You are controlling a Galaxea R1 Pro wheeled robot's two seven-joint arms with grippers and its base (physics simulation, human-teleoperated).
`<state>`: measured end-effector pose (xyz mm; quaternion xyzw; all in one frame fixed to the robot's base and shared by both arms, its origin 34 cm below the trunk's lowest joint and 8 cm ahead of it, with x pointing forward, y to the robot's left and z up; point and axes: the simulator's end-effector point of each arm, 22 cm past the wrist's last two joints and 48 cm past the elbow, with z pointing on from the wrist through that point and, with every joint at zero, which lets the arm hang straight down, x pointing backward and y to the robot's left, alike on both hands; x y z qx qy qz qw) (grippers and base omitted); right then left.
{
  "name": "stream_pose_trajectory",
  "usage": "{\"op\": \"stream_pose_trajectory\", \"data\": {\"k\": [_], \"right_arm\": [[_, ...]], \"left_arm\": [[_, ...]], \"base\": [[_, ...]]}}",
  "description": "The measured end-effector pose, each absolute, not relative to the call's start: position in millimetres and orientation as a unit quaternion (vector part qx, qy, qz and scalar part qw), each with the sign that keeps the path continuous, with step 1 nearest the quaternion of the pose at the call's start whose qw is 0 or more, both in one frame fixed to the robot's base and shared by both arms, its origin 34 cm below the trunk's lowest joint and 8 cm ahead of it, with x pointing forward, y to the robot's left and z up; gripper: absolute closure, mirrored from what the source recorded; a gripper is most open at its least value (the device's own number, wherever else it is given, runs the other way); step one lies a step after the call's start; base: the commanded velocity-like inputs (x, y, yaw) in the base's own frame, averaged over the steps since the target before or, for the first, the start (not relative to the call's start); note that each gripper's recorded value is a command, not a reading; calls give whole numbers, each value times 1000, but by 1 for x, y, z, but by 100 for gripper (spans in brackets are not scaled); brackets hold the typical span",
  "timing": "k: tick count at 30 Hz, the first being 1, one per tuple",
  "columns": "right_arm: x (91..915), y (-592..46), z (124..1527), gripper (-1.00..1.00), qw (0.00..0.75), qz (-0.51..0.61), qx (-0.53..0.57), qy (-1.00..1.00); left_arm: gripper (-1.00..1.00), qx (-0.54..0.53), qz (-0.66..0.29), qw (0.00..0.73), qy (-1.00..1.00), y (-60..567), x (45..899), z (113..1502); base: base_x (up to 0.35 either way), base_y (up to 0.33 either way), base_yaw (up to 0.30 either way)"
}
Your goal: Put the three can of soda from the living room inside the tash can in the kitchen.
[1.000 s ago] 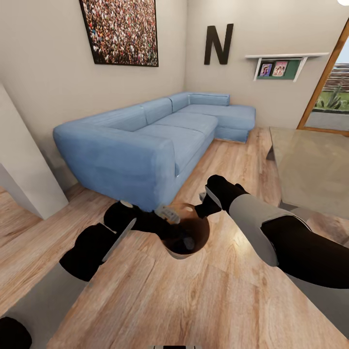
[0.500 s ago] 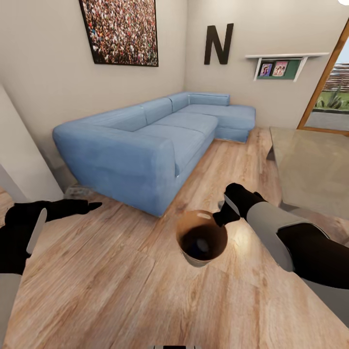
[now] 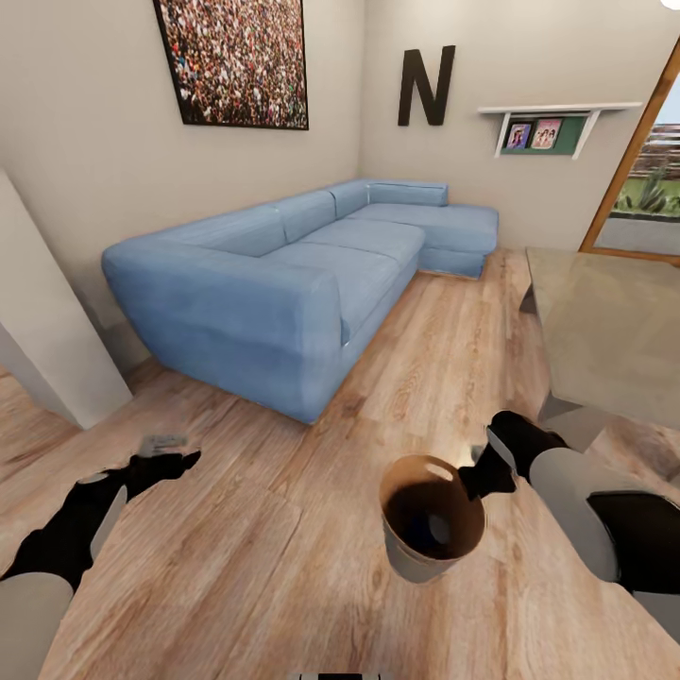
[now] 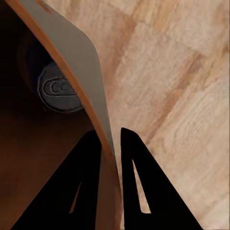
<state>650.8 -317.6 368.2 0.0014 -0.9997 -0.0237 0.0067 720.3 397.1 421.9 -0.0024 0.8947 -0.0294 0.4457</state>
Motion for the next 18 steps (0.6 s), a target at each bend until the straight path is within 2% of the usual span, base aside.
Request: {"op": "stream_pose_trajectory", "data": {"k": [3, 8, 18], "right_arm": [[649, -315, 367, 100, 3, -59, -34, -998], [626, -348, 352, 100, 25, -15, -22, -999], [610, -354, 341, 100, 36, -22, -38, -998]], "left_arm": [[-100, 0, -28, 447, 894, 396, 708, 408], [-100, 5, -29, 449, 893, 392, 692, 392], [-100, 9, -34, 446, 894, 381, 675, 370]], "base": [[0, 0, 0], [0, -49, 0], [0, -257, 0]]}}
